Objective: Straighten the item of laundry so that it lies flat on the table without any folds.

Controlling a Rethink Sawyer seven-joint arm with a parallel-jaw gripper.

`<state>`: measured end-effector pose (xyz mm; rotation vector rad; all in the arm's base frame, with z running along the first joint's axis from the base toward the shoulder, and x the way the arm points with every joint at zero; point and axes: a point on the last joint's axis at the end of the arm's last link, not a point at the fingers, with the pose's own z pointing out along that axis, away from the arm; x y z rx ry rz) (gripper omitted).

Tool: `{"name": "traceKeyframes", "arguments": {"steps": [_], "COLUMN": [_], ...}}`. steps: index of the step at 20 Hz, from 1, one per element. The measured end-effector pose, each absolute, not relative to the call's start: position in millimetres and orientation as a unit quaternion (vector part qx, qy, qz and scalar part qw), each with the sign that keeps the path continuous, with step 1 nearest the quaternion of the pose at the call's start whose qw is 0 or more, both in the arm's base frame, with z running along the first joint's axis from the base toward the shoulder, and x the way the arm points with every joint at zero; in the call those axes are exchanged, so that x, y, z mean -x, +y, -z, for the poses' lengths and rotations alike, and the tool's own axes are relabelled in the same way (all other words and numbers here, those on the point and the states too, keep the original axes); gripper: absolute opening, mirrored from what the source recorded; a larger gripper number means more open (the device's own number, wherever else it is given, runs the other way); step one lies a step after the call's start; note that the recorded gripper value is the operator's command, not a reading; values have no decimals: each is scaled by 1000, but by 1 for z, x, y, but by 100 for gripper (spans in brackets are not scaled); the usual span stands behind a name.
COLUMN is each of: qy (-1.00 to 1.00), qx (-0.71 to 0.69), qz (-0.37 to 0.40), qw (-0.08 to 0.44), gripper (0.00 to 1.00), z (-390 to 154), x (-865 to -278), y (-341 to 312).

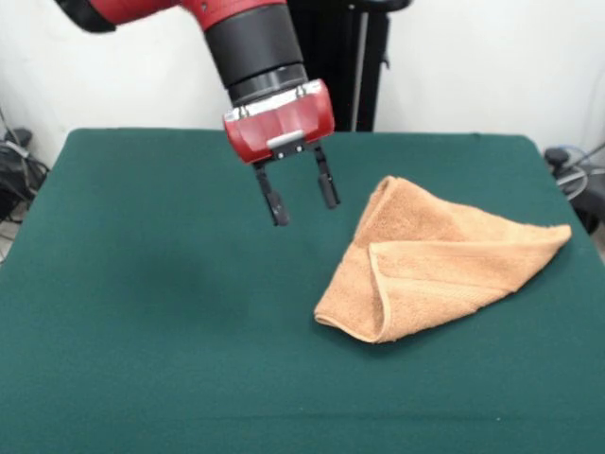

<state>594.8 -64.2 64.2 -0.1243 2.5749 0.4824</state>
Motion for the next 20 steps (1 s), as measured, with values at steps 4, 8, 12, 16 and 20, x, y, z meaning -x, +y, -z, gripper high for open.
{"name": "traceKeyframes", "arguments": {"steps": [4, 8, 12, 16, 20], "qy": [948, 941, 932, 921, 912], "qx": [31, 20, 12, 7, 2], "qz": [-206, -249, -294, -330, -354], "qw": [241, 227, 212, 205, 206], "gripper": [100, 100, 100, 100, 100], "z": [-49, -34, -22, -17, -18], "x": [-595, -593, -589, -586, -587], "y": [-56, -32, -3, 22, 37]}}
